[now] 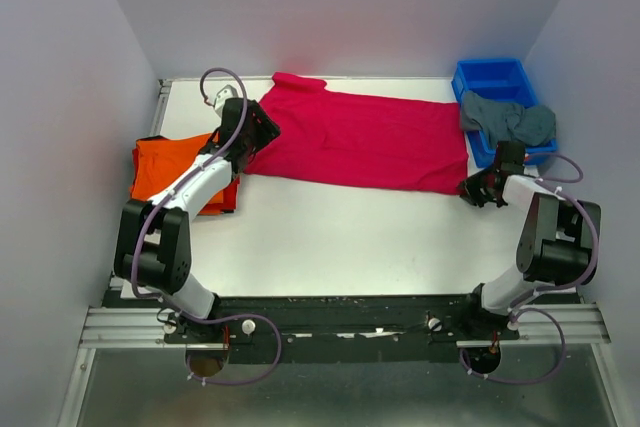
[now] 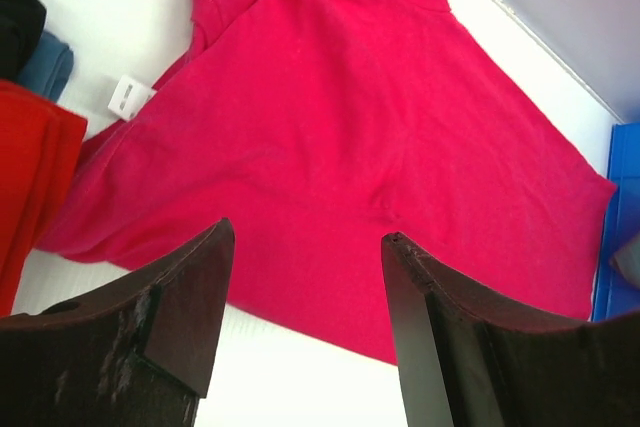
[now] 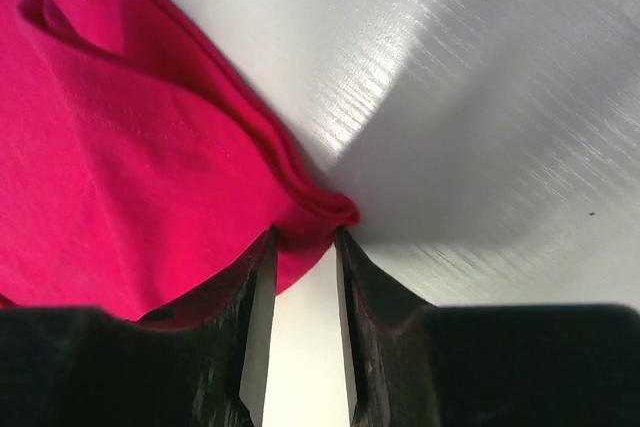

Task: Fold and stack the t-shirts
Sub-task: Fold the flattened tshirt in 1/3 of the way, then grap the side of the flattened tshirt furthest away from the robot with both arms

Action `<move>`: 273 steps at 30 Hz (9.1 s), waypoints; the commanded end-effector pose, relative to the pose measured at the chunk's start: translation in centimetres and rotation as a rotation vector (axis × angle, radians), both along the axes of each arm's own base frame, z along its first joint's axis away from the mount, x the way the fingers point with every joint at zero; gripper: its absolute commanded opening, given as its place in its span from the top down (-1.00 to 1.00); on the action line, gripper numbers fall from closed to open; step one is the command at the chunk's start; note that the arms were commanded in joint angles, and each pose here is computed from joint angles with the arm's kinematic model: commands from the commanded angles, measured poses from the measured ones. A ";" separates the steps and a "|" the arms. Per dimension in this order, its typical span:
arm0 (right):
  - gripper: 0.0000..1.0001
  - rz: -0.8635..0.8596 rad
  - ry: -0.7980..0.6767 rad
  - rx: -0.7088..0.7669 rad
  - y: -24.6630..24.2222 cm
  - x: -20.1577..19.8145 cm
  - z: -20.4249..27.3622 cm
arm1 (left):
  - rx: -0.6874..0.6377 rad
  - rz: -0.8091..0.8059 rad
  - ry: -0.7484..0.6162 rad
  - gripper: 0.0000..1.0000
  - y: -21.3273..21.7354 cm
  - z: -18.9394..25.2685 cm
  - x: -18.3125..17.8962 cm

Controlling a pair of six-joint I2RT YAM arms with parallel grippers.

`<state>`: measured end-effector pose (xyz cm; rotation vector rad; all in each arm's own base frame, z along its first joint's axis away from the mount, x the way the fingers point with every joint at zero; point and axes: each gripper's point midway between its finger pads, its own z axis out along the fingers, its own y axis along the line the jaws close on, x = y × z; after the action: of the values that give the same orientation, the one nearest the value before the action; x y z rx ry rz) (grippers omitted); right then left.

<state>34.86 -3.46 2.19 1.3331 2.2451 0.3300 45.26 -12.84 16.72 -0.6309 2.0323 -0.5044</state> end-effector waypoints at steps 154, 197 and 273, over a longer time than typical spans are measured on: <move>0.99 -0.123 -0.314 -0.200 -3.9 -8.3 20.7 | 0.031 0.263 0.000 1.00 5.9 6.8 -16.0; -0.59 0.262 -0.499 -0.191 0.7 -5.4 18.2 | 0.241 0.016 -0.103 -0.98 5.2 6.3 -16.5; -0.28 0.401 -0.078 -0.311 0.5 7.1 7.5 | 0.054 -0.186 0.074 1.00 4.2 -8.6 16.0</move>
<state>41.59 -2.55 10.58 0.7028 2.3048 0.2509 59.48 -9.49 5.24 -0.4254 2.2725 -0.4763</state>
